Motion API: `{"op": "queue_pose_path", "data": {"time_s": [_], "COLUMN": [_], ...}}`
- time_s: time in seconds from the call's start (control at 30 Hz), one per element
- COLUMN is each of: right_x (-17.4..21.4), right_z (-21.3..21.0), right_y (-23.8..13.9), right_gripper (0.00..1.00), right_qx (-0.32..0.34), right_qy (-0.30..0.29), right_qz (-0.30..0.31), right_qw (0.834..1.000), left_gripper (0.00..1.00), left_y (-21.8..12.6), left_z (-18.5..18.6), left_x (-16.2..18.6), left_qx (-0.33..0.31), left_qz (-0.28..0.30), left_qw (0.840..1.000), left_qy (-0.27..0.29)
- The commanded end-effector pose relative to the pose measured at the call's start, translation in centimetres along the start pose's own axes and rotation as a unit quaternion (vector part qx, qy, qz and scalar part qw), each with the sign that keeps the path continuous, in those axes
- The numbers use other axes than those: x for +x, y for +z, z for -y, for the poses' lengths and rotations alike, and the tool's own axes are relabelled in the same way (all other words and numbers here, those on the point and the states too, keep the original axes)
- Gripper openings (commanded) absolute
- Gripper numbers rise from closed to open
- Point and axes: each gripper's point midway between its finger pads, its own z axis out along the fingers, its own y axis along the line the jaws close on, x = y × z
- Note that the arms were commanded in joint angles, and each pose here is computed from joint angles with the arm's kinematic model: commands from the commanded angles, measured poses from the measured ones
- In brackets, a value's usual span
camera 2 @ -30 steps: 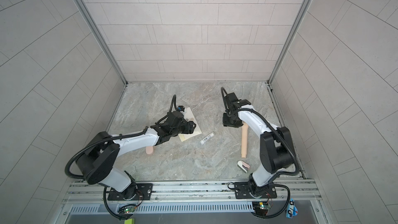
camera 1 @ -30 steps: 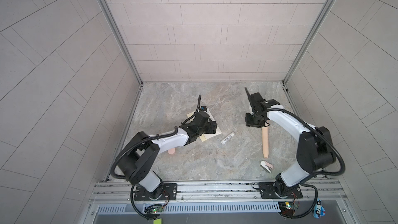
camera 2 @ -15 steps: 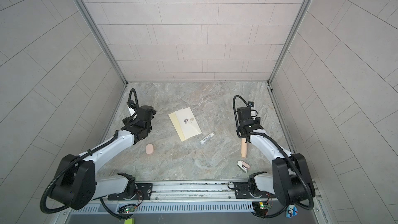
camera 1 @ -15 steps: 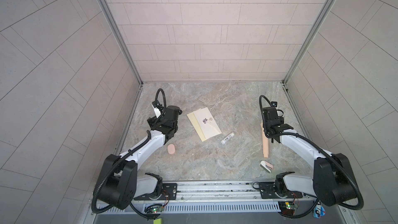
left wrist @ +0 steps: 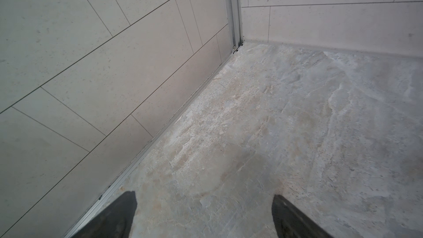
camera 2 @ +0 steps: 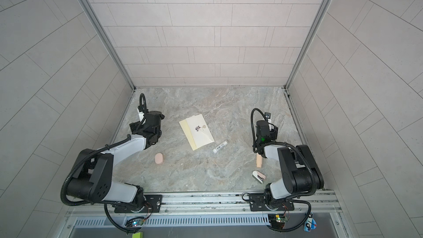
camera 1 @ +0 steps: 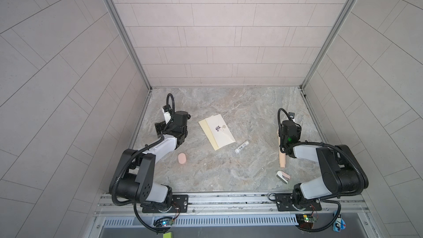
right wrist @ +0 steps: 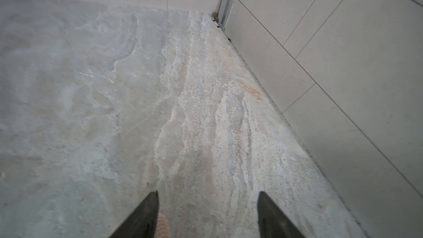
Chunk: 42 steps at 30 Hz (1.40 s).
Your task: Place the letter into the envelope and seal it
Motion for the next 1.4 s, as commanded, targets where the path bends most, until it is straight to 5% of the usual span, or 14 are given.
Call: {"op": "queue_pose_path", "data": {"time_s": [0.0, 0.17, 0.4, 0.47, 0.57, 0.67, 1.37], "right_x": [-1.2, -1.0, -1.1, -1.1, -1.0, -1.1, -1.0], "right_z": [-1.7, -1.7, -1.9, -1.9, -1.9, -1.9, -2.0], "right_y": [-0.1, 0.0, -0.1, -0.1, -0.1, -0.1, 0.1], "right_gripper": [1.00, 1.00, 1.00, 1.00, 1.00, 1.00, 1.00], "right_qx": [-0.052, -0.055, -0.056, -0.054, -0.055, -0.054, -0.054], "right_qy": [0.002, 0.001, -0.005, -0.005, -0.005, -0.004, -0.008], "right_qz": [0.035, 0.023, 0.027, 0.027, 0.025, 0.028, 0.022], "right_qw": [0.998, 0.998, 0.998, 0.998, 0.998, 0.998, 0.998], "left_gripper": [1.00, 1.00, 1.00, 1.00, 1.00, 1.00, 1.00], "left_y": [0.5, 1.5, 1.8, 1.6, 2.2, 2.4, 2.2], "left_z": [0.3, 1.6, 3.1, 3.2, 4.1, 4.0, 4.0], "left_x": [1.0, 1.4, 3.3, 3.0, 3.6, 3.4, 3.5], "left_qx": [0.013, 0.043, 0.160, 0.171, 0.192, 0.192, 0.189], "left_qz": [0.008, 0.018, 0.033, 0.100, 0.026, 0.070, 0.064], "left_qw": [1.000, 0.998, 0.986, 0.980, 0.981, 0.979, 0.980], "left_qy": [0.008, 0.039, 0.013, -0.013, 0.021, 0.005, 0.007]}}
